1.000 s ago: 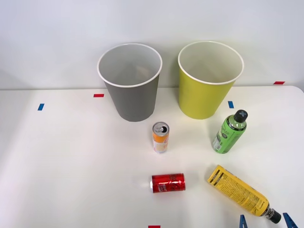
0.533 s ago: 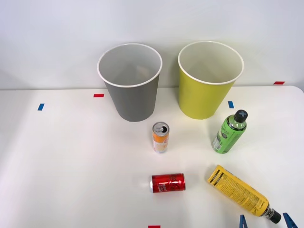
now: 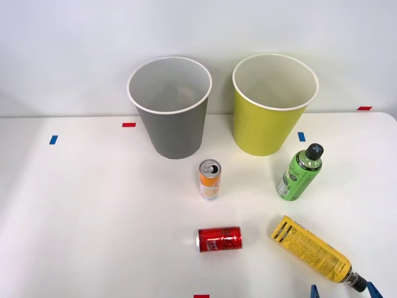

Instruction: Put cans in the gray bin, plastic bottles in the light green bin

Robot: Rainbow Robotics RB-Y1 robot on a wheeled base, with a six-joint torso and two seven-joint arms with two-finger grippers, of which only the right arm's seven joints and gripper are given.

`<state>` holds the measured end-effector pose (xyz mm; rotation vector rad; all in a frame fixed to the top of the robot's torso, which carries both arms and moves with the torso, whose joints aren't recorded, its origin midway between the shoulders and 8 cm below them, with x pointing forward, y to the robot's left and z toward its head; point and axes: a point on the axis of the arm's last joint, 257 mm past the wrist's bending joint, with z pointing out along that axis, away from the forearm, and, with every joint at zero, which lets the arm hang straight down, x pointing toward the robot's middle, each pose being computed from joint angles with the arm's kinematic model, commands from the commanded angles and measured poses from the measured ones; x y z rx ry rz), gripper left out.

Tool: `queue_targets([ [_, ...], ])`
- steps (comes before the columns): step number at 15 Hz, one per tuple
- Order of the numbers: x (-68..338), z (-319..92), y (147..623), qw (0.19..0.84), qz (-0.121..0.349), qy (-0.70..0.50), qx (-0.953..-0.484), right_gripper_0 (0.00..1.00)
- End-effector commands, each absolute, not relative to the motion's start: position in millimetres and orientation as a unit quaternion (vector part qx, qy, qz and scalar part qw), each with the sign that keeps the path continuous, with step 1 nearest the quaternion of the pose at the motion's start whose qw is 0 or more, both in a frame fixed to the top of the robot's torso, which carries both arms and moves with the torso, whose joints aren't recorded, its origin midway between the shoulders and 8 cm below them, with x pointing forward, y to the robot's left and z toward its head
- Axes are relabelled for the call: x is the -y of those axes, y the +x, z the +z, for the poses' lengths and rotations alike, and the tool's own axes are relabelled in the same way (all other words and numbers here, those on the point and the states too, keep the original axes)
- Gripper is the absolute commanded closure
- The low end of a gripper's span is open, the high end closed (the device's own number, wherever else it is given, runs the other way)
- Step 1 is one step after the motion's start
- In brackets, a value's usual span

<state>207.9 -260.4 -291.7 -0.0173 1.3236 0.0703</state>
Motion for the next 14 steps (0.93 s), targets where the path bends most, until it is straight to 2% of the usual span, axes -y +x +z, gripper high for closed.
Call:
queue_targets([
  [1,255.9,-273.5,215.2,0.793,0.038,-0.047,-0.606,0.00],
  [4,249.3,-254.7,238.3,0.766,0.043,-0.085,-0.636,0.00],
  [9,234.3,-223.4,269.2,0.681,0.026,-0.127,-0.721,0.00],
  [14,223.0,-214.3,281.4,0.590,-0.002,-0.187,-0.785,0.00],
])
